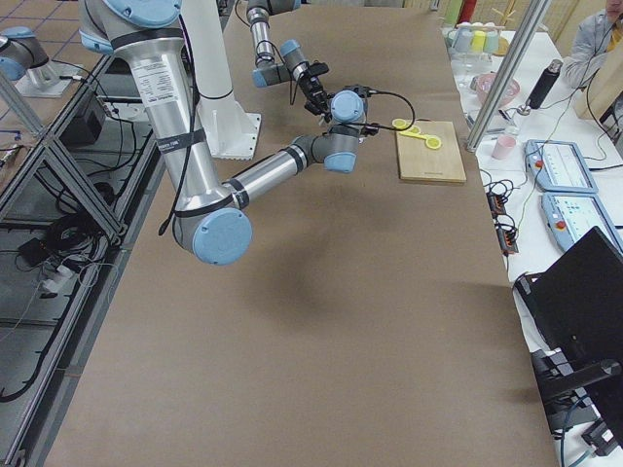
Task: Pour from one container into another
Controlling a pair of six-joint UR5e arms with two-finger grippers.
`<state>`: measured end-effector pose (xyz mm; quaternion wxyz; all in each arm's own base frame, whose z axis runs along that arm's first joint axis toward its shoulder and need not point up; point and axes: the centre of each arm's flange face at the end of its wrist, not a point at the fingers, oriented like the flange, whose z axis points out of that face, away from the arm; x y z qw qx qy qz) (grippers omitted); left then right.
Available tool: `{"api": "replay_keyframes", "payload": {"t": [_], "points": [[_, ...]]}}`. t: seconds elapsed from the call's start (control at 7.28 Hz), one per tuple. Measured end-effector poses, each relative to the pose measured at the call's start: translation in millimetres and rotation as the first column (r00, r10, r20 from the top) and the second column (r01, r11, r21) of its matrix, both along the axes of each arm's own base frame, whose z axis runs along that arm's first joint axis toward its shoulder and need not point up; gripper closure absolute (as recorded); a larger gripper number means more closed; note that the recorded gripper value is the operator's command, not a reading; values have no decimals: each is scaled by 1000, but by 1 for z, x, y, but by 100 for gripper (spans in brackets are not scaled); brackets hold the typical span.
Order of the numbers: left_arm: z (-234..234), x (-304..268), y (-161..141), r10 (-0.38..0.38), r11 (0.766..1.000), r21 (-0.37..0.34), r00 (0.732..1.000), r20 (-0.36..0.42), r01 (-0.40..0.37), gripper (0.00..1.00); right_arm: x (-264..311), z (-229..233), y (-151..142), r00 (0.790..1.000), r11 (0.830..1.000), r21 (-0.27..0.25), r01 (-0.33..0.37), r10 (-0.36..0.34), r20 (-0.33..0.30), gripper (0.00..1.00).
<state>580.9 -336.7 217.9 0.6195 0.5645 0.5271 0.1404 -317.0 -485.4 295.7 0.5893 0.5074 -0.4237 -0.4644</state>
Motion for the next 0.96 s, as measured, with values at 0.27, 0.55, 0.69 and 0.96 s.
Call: {"api": "replay_keyframes", "payload": {"t": [0.27,0.55,0.69,0.96], "points": [[-17,8,7,32,996,86,999,25,-34,100,6,-9,-2,998,998,19,-67,67,-10,100],[-32,15,12,27,984,177,998,58,-37,100,10,-29,5,991,992,76,-103,109,-75,100],[-36,16,12,15,977,210,997,71,-30,100,8,-39,12,988,991,103,-90,102,-115,100],[-35,12,12,-16,962,274,996,85,-8,100,1,-54,32,983,989,146,-28,54,-177,100]]}}
